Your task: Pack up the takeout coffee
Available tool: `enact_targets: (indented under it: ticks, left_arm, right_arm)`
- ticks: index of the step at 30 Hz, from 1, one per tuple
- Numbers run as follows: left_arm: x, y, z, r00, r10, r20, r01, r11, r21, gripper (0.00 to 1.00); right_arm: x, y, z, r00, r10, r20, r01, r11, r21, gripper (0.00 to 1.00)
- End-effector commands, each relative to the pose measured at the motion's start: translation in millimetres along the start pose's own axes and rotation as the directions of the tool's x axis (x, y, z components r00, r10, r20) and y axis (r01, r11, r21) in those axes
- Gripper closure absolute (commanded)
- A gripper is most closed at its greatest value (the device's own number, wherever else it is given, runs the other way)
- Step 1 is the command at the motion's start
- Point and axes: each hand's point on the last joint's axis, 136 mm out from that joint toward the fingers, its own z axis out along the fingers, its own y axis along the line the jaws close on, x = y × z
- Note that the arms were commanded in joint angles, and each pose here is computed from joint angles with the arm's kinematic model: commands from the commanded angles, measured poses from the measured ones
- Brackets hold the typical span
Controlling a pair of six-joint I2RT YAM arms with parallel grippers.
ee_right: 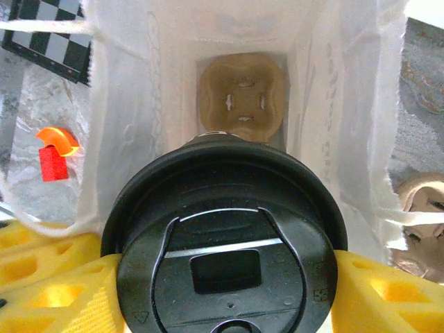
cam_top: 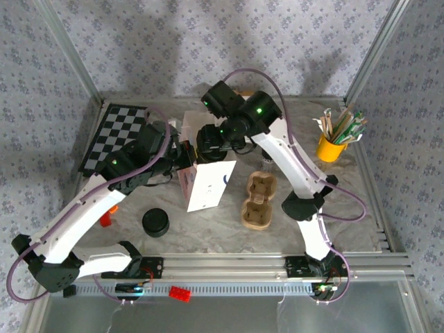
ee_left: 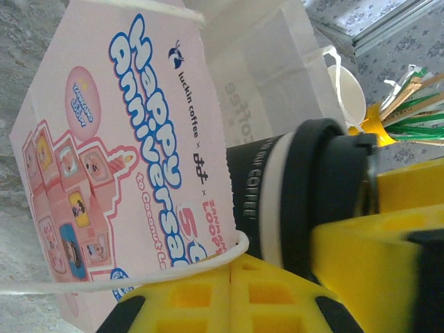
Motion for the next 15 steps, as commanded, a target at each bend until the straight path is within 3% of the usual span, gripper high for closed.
enact_targets:
  ticks: [1,15]
  left_arm:
    - [-5.1,-9.7,-6.1,0.999,-0.018,0.033,0.017,0.999,0.052,1.0]
    - [-2.1,6.0,-14.0,0.997,-0.051,0.061,0.05,0.998,0.023,0.96]
  right_arm:
    - [15.6,-8.3,13.7,0.997,0.005,-0.074,0.0,0.997,0.071,0.33]
    - [22.6,-23.5,26.6,0.994,-0.006,-0.108,0.025,0.984,0.176,0.33]
